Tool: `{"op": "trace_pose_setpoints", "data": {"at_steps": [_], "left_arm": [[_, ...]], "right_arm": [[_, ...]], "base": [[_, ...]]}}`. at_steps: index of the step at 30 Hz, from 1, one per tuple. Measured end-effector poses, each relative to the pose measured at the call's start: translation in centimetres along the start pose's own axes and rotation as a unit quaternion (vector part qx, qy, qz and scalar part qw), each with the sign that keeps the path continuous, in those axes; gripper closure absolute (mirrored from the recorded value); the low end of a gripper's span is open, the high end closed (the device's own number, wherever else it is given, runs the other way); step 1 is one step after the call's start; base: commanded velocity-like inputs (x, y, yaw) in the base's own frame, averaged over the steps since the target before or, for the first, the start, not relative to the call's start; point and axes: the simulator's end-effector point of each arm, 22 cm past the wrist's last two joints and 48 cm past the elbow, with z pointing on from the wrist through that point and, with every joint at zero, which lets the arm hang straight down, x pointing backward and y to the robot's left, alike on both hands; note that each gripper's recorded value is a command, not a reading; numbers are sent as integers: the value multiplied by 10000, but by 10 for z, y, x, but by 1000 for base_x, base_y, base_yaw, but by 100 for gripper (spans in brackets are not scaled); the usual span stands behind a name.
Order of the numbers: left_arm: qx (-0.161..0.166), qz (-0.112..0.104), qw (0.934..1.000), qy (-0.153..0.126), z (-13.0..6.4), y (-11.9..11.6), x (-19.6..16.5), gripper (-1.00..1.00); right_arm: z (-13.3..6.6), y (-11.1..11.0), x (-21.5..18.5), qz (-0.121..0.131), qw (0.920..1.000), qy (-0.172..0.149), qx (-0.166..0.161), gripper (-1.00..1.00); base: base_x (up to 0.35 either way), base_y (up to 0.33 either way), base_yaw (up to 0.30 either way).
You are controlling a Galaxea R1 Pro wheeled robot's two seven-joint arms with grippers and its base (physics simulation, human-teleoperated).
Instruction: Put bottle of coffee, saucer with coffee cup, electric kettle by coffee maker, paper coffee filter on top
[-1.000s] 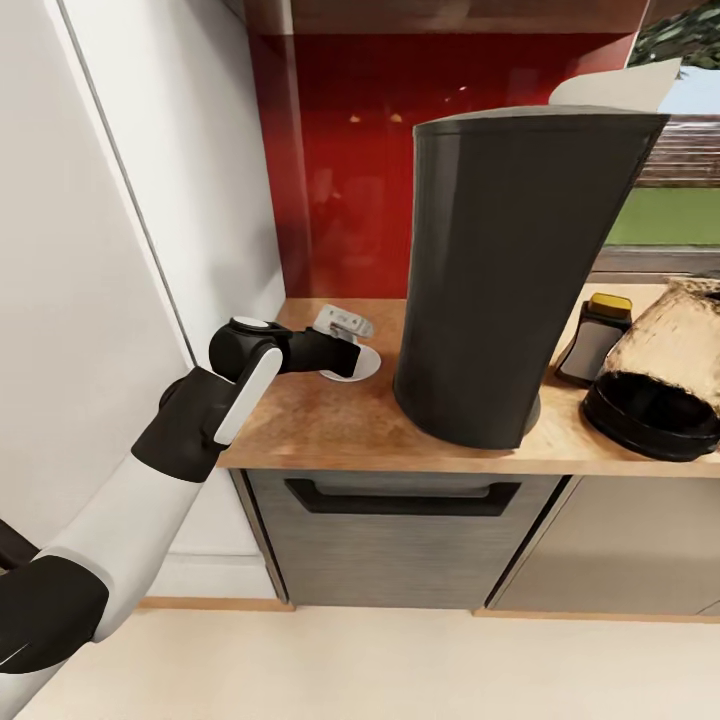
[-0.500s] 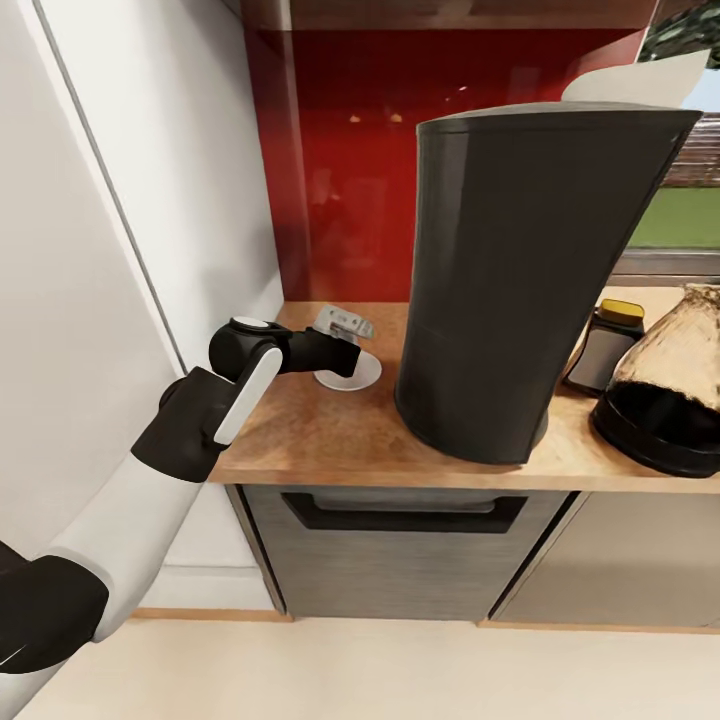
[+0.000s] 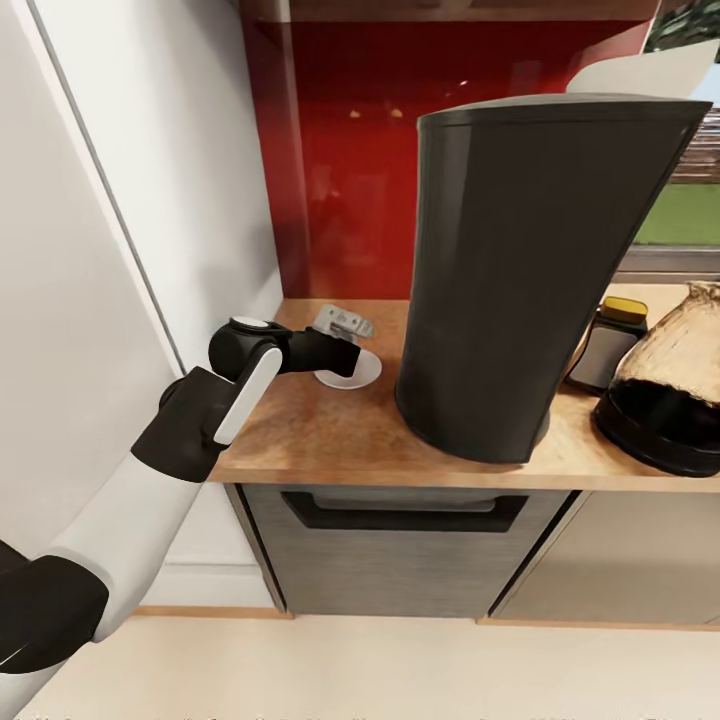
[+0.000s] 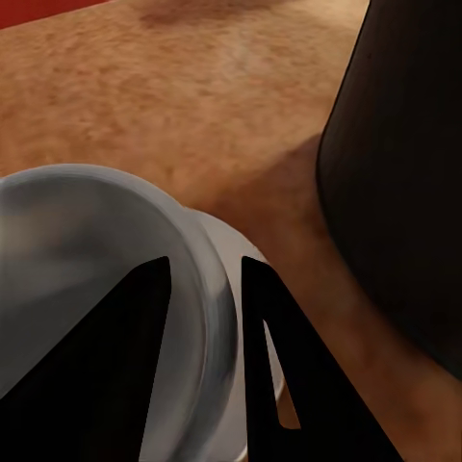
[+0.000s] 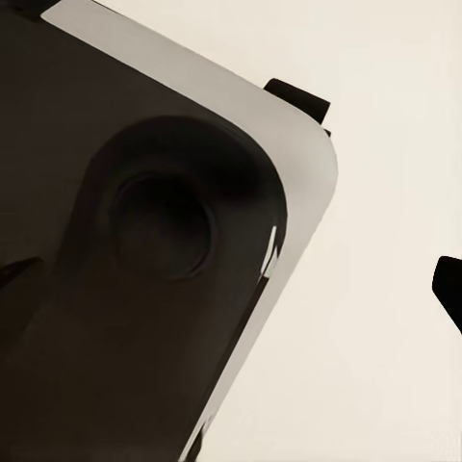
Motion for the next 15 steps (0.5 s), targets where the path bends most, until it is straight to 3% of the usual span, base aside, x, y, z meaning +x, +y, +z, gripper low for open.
{"op": "trace_pose_setpoints", "data": {"at_steps": [15], "left_arm": [[15, -28, 10000, 40, 4, 1, 5, 100]], "right_arm": [[0, 1, 3, 11, 10000, 43, -17, -100]], "base": [[0, 0, 0]]}}
